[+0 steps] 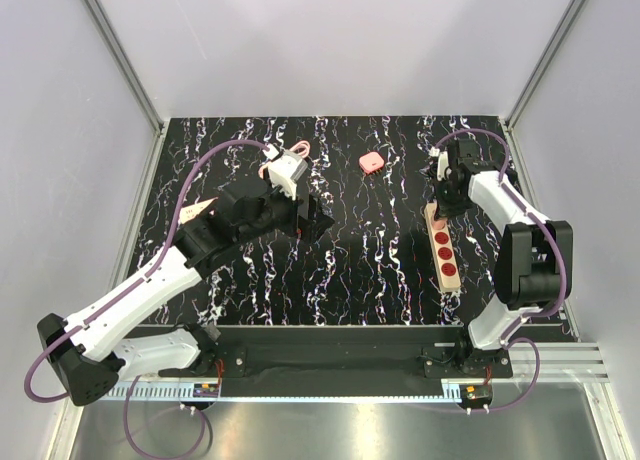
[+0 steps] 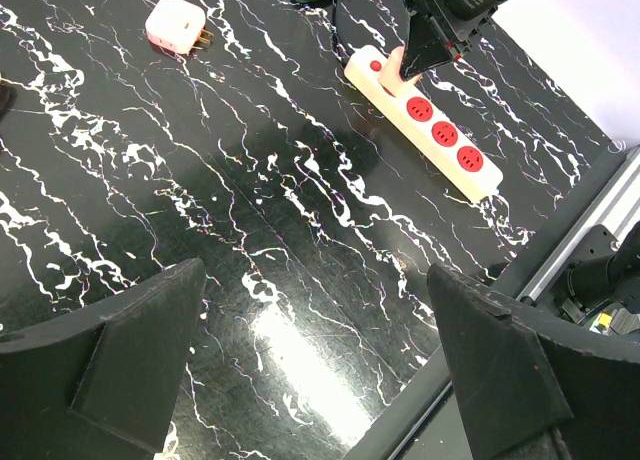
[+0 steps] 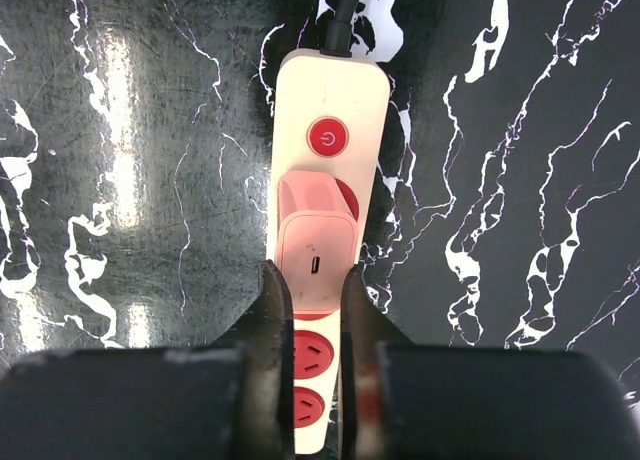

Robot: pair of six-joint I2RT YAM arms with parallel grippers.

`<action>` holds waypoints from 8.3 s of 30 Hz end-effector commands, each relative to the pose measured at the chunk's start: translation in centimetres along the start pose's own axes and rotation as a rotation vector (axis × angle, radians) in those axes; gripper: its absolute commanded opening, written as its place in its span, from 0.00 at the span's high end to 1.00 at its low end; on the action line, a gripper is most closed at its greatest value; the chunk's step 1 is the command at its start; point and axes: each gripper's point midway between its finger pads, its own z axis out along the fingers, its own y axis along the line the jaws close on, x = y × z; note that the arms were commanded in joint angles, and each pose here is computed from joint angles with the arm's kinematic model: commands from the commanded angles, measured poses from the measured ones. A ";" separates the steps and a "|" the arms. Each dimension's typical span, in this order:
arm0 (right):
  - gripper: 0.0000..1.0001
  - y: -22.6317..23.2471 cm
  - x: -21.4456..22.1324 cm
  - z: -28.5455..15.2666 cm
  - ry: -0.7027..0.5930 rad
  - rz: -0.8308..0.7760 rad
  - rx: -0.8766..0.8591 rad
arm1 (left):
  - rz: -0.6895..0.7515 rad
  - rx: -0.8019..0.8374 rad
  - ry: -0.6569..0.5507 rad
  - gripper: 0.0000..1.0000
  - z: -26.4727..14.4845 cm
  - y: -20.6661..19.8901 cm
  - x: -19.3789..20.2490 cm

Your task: Insert the plug

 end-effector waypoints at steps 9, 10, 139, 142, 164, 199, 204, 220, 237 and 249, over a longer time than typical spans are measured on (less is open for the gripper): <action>1.00 1.2 7.8 4.8 0.267 0.003 -0.042 | 0.009 0.025 -0.070 0.01 -0.6 -0.6 -1.8; 1.00 1.3 7.9 4.9 0.273 -0.001 -0.043 | 0.008 0.024 -0.072 0.01 -0.6 -0.6 -1.9; 0.06 4.3 -21.8 2.6 -0.326 -0.167 -0.028 | 0.010 -0.014 -0.097 0.01 -1.1 0.2 -2.4; 0.05 6.7 -23.7 2.9 -0.363 -0.208 -0.049 | 0.009 -0.019 -0.100 0.01 -1.1 0.3 -2.5; 0.15 14.1 -22.1 13.3 -0.255 -0.366 -0.141 | -0.014 -0.016 -0.135 0.01 -2.0 0.6 -3.4; 0.97 26.1 -1.5 -13.3 -0.767 -0.493 -0.750 | -0.446 0.137 0.067 0.26 0.8 0.7 -0.7; 0.97 26.6 -1.6 -16.1 -0.835 -0.446 -0.794 | -0.525 0.218 0.106 0.42 1.9 -0.3 1.1; 1.00 24.5 -2.7 -17.9 -0.857 -0.090 -0.735 | -0.485 0.235 0.064 0.42 6.0 -1.1 0.5; 0.75 25.2 -2.5 -18.0 -0.812 -0.106 -0.765 | -0.462 0.355 0.068 0.95 7.3 -3.1 0.6; 0.12 24.4 2.9 -18.9 -0.697 -0.344 -0.788 | -0.336 0.527 0.184 1.00 4.9 -5.4 2.4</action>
